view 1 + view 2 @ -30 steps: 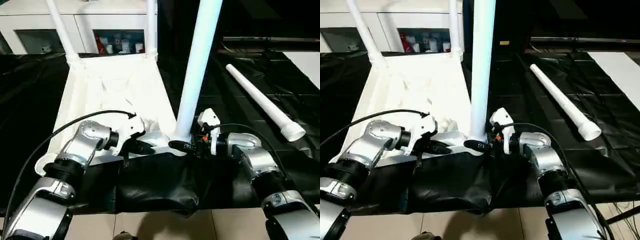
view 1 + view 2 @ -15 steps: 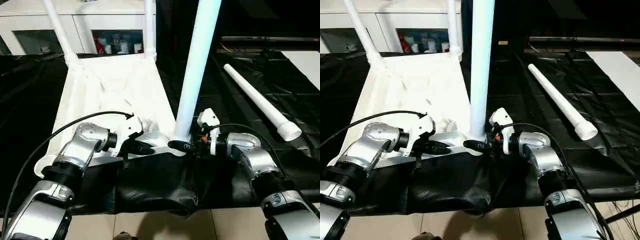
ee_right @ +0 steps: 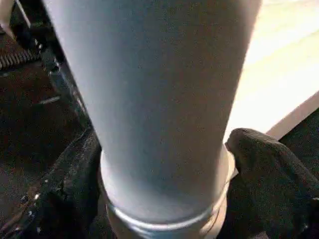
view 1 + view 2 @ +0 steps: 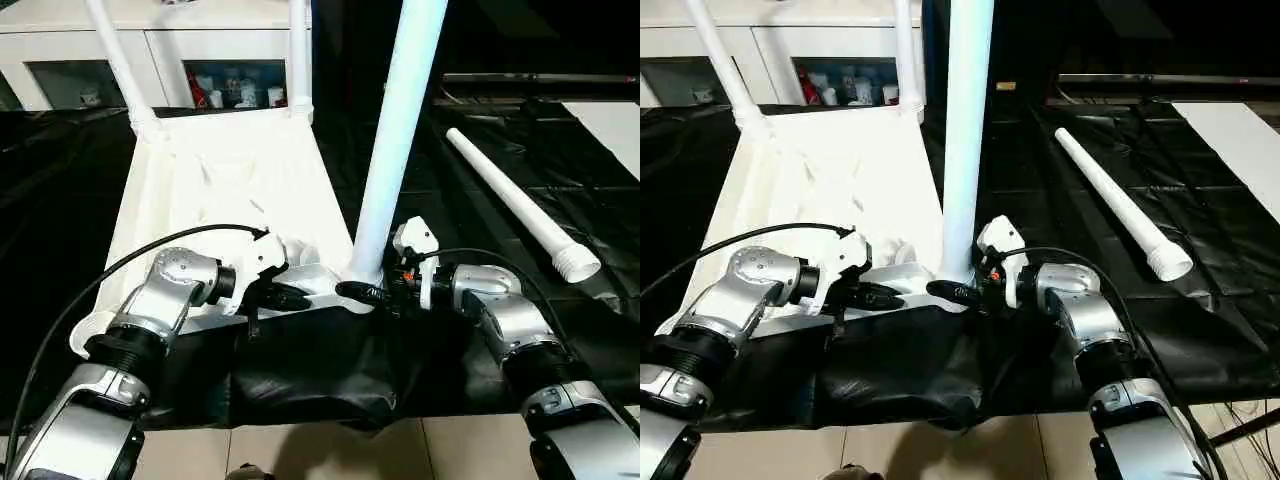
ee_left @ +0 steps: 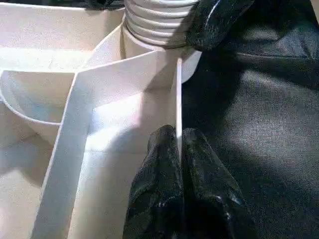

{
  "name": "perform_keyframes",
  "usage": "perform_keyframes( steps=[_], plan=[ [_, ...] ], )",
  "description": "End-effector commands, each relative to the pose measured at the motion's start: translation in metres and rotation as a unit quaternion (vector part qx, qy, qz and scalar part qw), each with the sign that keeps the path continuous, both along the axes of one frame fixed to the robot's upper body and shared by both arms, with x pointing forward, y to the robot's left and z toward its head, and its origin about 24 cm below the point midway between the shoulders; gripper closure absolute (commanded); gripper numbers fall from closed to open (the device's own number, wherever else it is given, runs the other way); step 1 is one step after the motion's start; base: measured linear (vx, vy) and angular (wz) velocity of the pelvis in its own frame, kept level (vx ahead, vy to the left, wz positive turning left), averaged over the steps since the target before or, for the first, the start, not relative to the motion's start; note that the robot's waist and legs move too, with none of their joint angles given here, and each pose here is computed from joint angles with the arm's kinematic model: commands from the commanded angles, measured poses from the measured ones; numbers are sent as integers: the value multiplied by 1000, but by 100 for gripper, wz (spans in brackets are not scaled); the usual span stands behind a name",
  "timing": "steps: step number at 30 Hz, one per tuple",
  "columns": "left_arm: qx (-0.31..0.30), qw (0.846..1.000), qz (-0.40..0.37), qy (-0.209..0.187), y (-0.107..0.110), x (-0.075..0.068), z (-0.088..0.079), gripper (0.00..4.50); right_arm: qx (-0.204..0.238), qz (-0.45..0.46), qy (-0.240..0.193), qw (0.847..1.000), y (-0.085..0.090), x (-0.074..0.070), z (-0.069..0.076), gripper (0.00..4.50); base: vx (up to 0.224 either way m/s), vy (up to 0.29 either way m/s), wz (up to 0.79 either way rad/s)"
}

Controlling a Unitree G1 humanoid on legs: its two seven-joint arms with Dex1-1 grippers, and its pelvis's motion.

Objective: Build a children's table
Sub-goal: Insert table leg to table base

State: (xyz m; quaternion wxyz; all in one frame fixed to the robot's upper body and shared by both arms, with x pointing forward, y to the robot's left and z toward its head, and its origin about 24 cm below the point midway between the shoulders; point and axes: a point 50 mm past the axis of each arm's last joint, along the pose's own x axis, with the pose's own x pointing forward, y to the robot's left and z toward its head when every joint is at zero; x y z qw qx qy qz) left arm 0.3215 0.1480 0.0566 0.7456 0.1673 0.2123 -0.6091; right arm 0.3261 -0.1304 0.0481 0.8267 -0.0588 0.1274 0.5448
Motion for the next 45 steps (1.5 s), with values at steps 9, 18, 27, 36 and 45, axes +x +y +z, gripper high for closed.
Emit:
perform_keyframes(
  steps=[9,18,27,36,45],
  plan=[
    [-24,1000,-13,-12,-2,2,8,450,6,3,-2,1000,2,3,2,126,0,0,0],
    [-24,1000,-13,-7,-2,1,7,450,9,-19,6,1000,0,0,-6,171,0,0,0],
    [-20,993,112,-22,-20,14,-6,450,18,-304,37,952,4,11,-39,173,0,0,0],
    [-46,955,291,-42,-67,33,-7,450,24,-466,61,882,40,24,-40,173,0,0,0],
    [-39,965,251,-61,-53,33,1,450,106,-356,-2,929,50,33,-8,85,0,0,0]
  ],
)
